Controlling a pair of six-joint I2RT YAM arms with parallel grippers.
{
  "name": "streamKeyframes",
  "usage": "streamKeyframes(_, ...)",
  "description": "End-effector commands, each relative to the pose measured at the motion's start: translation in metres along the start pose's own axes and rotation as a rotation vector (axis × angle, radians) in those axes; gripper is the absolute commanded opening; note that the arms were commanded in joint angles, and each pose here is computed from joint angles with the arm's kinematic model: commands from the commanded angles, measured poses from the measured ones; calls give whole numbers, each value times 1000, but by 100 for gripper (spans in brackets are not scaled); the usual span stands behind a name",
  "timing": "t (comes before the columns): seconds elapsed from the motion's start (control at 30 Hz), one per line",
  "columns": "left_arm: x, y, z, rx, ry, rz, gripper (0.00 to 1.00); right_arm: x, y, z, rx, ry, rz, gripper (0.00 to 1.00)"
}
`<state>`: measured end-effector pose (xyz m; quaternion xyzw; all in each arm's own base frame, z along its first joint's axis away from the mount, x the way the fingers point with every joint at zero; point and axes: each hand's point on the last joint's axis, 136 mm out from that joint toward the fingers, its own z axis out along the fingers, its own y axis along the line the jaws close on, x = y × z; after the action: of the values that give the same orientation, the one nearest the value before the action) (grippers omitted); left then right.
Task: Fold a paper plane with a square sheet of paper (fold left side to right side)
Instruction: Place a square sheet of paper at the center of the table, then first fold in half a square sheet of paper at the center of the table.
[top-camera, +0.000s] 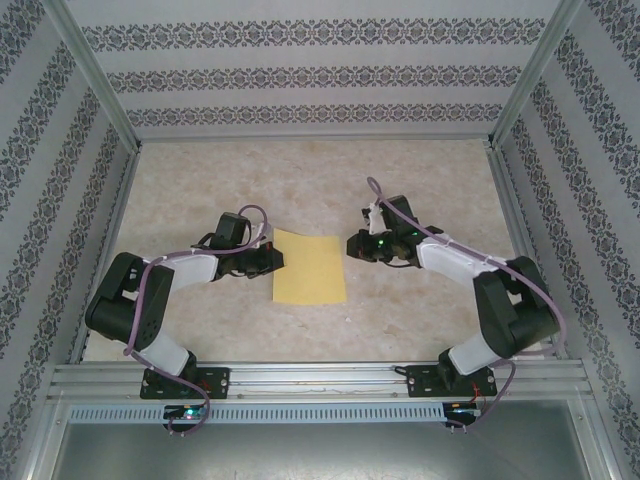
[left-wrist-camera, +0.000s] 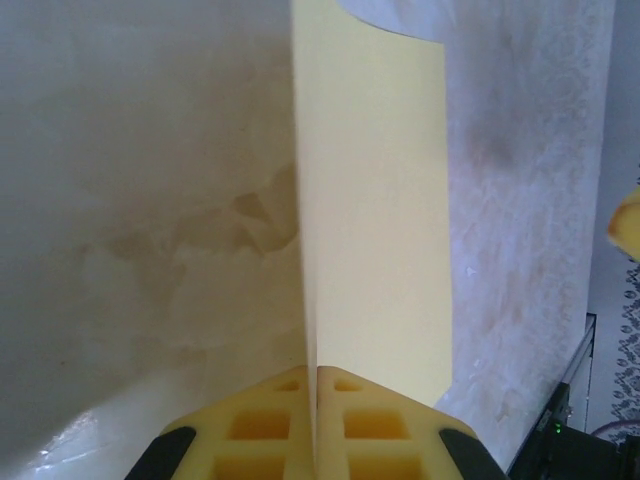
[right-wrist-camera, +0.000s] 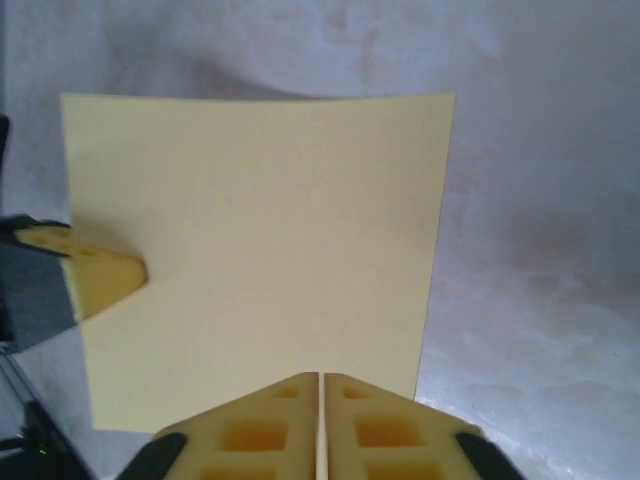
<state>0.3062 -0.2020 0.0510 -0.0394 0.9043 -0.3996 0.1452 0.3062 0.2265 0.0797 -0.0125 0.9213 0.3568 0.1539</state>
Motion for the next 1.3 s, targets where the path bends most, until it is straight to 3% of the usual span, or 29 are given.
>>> streamKeyframes(0.0, 7, 2, 4, -26, 37, 6, 0, 5, 0, 17, -9, 26, 14, 0)
streamKeyframes(0.33, 3, -9, 3, 17, 35, 3, 7, 27, -25, 47, 50, 128, 60, 0)
streamKeyframes(0.8, -7, -53, -12, 133, 11, 18, 39, 49, -53, 55, 129, 196, 78, 0)
streamKeyframes(0.97, -13, -74, 0, 202, 13, 29, 50, 49, -49, 57, 115, 196, 72, 0)
streamKeyframes(1.27, -8, -83, 38, 195, 76, 60, 54, 51, -43, 58, 81, 200, 73, 0)
